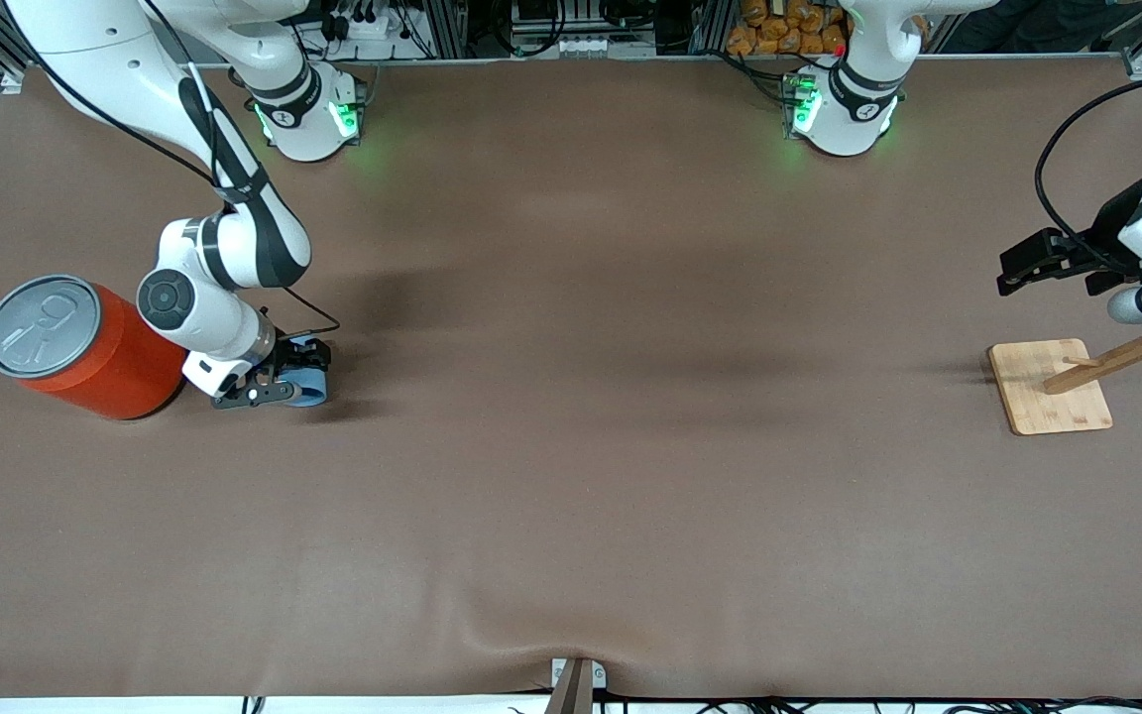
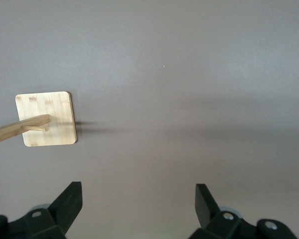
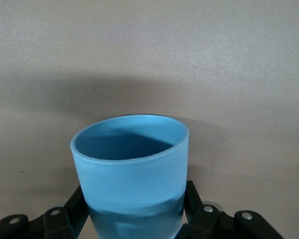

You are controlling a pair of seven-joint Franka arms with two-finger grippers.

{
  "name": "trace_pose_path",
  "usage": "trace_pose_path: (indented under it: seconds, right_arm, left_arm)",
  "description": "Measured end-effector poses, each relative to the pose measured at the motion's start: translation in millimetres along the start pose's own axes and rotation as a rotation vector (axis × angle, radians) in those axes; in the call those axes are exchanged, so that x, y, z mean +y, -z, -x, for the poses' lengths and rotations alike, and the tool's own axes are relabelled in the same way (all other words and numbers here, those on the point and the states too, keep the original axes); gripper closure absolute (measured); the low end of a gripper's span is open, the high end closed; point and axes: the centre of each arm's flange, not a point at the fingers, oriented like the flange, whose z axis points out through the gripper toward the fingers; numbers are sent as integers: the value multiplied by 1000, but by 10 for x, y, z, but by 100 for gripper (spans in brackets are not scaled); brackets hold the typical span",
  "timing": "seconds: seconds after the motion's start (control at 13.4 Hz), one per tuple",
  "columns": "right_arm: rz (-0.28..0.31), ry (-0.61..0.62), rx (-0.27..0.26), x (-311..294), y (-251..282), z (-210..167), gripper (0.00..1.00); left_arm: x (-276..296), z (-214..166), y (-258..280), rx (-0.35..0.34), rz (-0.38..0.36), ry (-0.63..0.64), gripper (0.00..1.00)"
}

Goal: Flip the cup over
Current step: 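Lift the blue cup with the right gripper and carry it to mid-table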

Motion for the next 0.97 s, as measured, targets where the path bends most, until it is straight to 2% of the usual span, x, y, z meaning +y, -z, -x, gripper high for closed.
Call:
trace_pose_path:
  seconds: [0.15,0.3,0.37,0.52,0.67,0.82,0.97]
  right_arm:
    - [-12,39,-18,-214,126,-116,22]
    - [-45,90,-65,-568,549,-390,22]
    - [-72,120,-66,-806,839,-545,22]
    - [-133,199,-22,-1402,1402,-809,22]
    - [-189,281,30,-2114,1696,-943,22]
    - [-180,424,51,-2907,1683,-907,22]
    - [-111,641,87,-3690,1546,-828,22]
  left_arm:
    - [-1,0,0,0,0,0,0]
    - [-1,0,1,0,0,0,0]
    - [-1,0,1,0,0,0,0]
    - [-1,0,1,0,0,0,0]
    - [-2,0,1,0,0,0,0]
    - [-2,0,1,0,0,0,0]
    - [-3,0,1,0,0,0,0]
